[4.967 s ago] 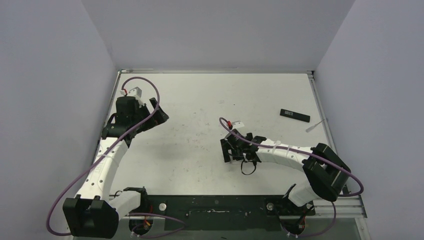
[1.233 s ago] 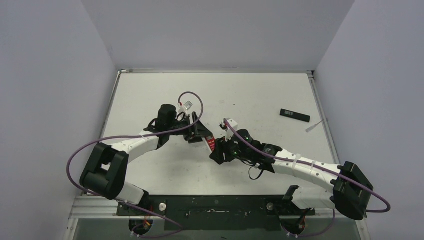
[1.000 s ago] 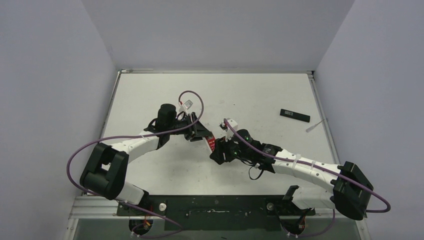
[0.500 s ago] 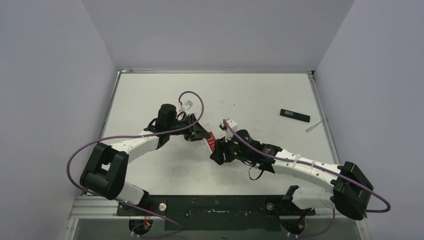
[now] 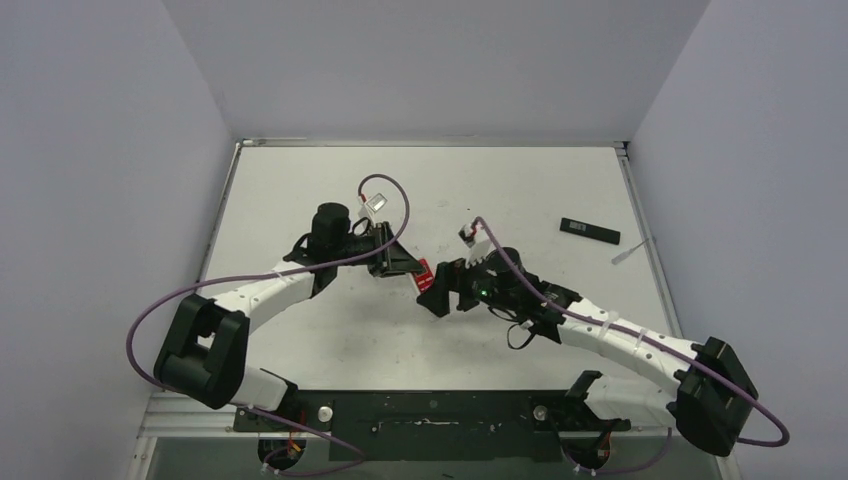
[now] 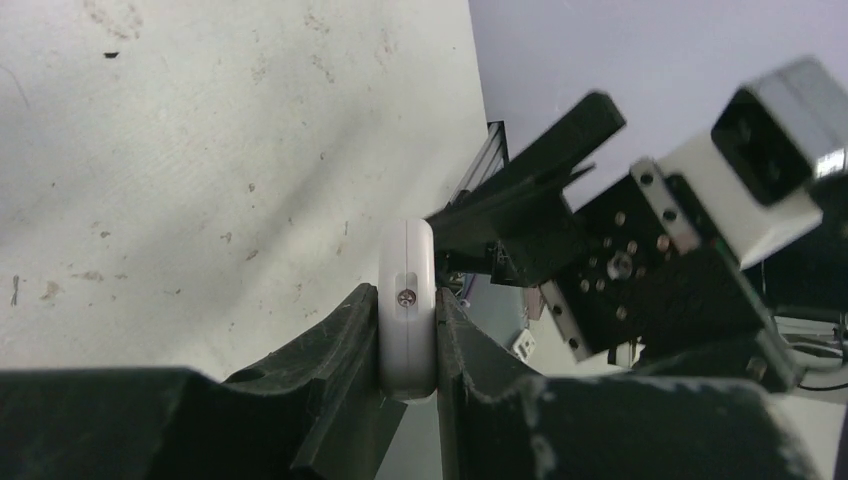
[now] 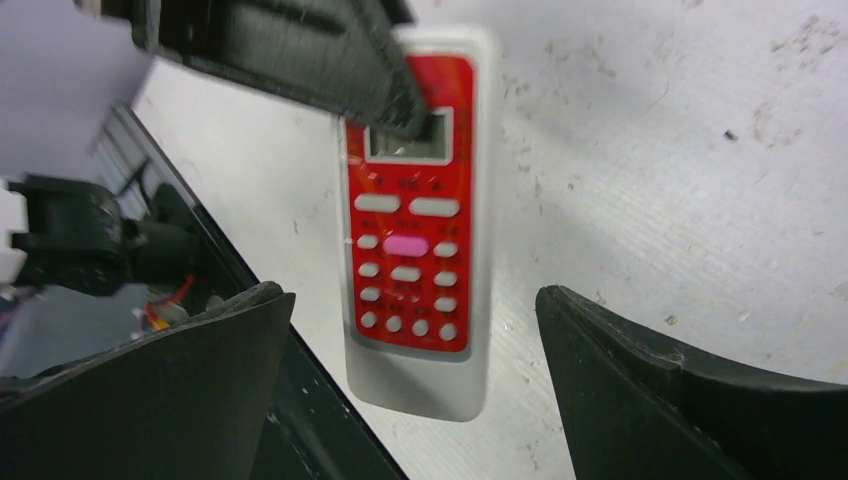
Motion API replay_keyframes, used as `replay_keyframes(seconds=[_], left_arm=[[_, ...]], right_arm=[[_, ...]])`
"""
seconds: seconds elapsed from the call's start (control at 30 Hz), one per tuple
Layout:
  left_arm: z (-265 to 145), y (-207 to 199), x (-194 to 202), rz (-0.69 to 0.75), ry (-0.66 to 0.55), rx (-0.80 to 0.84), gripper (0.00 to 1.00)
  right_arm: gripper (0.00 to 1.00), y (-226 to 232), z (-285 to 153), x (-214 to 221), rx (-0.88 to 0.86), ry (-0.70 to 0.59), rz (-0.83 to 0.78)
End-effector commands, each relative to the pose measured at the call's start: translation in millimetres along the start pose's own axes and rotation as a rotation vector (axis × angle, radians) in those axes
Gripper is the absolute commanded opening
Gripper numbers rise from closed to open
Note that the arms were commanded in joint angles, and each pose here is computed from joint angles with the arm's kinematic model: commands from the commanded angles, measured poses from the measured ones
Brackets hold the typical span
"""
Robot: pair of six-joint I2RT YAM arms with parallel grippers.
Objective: Unload the batteries from the remote control
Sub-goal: Pick up the remote control from the center of the board.
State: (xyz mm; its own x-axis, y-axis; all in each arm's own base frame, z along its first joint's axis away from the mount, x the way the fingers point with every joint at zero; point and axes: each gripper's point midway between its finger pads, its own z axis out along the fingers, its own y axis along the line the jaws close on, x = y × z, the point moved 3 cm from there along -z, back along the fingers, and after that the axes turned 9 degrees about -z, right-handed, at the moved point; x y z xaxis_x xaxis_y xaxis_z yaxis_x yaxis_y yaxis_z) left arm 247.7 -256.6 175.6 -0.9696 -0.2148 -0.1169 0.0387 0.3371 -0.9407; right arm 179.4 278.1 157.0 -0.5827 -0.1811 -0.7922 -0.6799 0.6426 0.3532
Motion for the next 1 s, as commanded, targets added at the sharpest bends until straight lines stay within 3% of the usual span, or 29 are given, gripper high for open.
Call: replay_keyframes(seconds=[0.0, 0.17, 0.3, 0.57, 0.97], left_arm=[[-12, -47, -4, 0.182, 0.004, 0.135, 0.0], [-24, -63, 0, 0.269, 0.013, 0.186, 0.0], [-33, -77, 1, 0.334, 0.006, 0.234, 0.0], [-46, -99, 0, 0.389, -0.038, 0.324, 0.0], [-52, -112, 4, 0.382, -0.058, 0.431, 0.0]], right_arm=[[0.99, -3, -26, -50, -0.167, -0.226, 0.139], [0.97, -10, -55, -64, -0.397, -0.326, 0.223], [0.94, 2, -63, -55, -0.537, -0.299, 0.227], [0.81, 13, -64, -43, -0.624, -0.261, 0.223], [0.39, 34, -57, -44, -0.703, -0.258, 0.199]])
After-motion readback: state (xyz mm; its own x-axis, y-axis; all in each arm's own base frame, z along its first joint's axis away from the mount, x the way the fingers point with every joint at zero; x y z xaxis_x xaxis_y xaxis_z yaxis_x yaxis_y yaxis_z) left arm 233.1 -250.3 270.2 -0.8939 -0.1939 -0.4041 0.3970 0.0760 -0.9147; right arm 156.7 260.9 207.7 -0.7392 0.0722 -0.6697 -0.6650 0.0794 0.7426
